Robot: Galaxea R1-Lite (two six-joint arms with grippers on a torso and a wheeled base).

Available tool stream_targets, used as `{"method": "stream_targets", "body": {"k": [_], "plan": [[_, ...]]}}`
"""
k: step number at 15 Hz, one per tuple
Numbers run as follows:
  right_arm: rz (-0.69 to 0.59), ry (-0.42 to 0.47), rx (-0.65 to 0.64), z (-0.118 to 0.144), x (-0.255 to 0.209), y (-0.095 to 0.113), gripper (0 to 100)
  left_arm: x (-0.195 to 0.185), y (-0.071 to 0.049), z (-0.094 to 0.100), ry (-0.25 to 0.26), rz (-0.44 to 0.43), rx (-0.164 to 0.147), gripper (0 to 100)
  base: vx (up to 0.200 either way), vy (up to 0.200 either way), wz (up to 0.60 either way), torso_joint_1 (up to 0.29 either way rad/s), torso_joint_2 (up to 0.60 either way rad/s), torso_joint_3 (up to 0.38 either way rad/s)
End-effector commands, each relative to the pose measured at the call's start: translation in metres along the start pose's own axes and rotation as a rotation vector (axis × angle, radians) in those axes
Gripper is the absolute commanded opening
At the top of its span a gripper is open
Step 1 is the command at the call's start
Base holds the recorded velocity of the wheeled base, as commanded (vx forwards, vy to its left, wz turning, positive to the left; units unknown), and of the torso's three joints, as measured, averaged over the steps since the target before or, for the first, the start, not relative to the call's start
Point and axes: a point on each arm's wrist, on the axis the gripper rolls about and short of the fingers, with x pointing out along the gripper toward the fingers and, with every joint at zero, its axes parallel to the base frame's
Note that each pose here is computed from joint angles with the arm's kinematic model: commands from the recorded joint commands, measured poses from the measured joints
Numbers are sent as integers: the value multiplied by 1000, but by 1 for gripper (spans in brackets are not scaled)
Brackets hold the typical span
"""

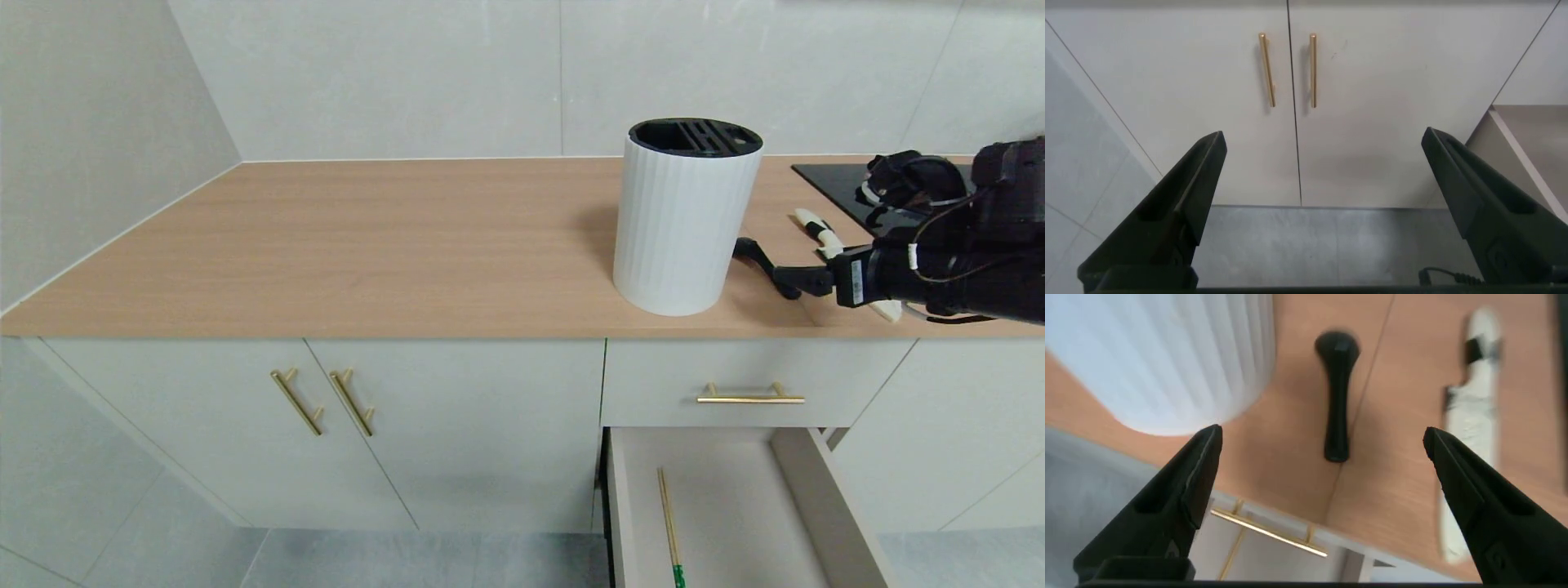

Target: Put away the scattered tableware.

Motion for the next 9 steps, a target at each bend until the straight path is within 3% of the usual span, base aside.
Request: {"method": "stream_targets", "body": {"k": [1, 9], "plan": [[16, 41, 17, -10, 19, -1, 100, 0, 0, 0, 1, 1, 0, 100, 0, 0, 0, 0, 0, 0], [5, 23, 88, -25, 65, -5, 100, 0, 0, 0, 1, 1, 0, 100, 0, 0, 0, 0, 0, 0]]}}
